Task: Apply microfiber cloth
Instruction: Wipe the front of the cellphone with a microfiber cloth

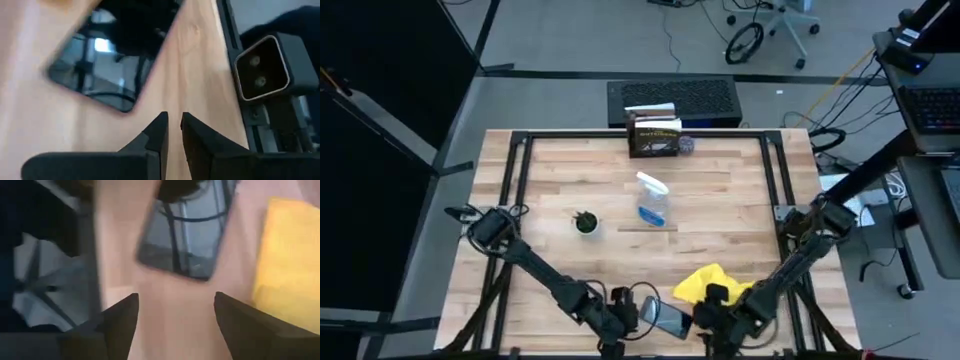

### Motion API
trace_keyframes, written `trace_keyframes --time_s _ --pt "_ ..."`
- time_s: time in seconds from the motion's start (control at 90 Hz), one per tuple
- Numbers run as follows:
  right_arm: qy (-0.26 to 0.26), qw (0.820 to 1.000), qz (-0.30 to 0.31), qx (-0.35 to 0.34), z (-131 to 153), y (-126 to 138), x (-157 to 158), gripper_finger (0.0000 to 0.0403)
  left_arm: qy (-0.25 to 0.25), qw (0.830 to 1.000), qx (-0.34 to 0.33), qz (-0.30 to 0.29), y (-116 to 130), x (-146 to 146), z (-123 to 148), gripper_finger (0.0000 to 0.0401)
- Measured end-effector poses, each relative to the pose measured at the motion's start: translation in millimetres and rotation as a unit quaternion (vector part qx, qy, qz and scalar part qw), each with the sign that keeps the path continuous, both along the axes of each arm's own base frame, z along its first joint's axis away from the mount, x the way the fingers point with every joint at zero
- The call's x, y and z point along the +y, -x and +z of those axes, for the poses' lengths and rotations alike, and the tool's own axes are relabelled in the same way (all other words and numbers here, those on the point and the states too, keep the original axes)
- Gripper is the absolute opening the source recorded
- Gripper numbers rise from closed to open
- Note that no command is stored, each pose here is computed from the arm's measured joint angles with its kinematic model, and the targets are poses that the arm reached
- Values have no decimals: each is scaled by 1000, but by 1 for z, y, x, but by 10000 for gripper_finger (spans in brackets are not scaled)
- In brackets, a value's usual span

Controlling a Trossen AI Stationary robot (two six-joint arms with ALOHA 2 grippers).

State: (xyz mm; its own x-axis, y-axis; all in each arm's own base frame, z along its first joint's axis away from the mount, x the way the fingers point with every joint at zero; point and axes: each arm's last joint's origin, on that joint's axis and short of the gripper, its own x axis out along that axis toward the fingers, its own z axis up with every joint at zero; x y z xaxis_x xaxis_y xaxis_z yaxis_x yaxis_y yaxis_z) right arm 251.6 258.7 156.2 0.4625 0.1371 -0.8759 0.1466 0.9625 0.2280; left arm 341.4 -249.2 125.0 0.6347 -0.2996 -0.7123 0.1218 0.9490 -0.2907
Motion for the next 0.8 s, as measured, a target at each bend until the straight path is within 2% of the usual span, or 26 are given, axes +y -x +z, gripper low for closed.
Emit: trace_keyframes --time_s 0.089,0.222,0.444,0.8 --pt "0 1000 16 6 -6 -11 -6 230 9 1000 -1 -1 -6 1 -13 38" --pt "6 1000 11 19 -15 -20 -14 227 5 1000 2 16 -15 11 -19 38" --pt "-31 999 26 -1 -16 -27 -9 227 -3 999 4 52 -30 37 -20 37" --pt "-46 998 25 -22 -13 -31 -7 226 -26 994 4 105 -41 64 -21 37"
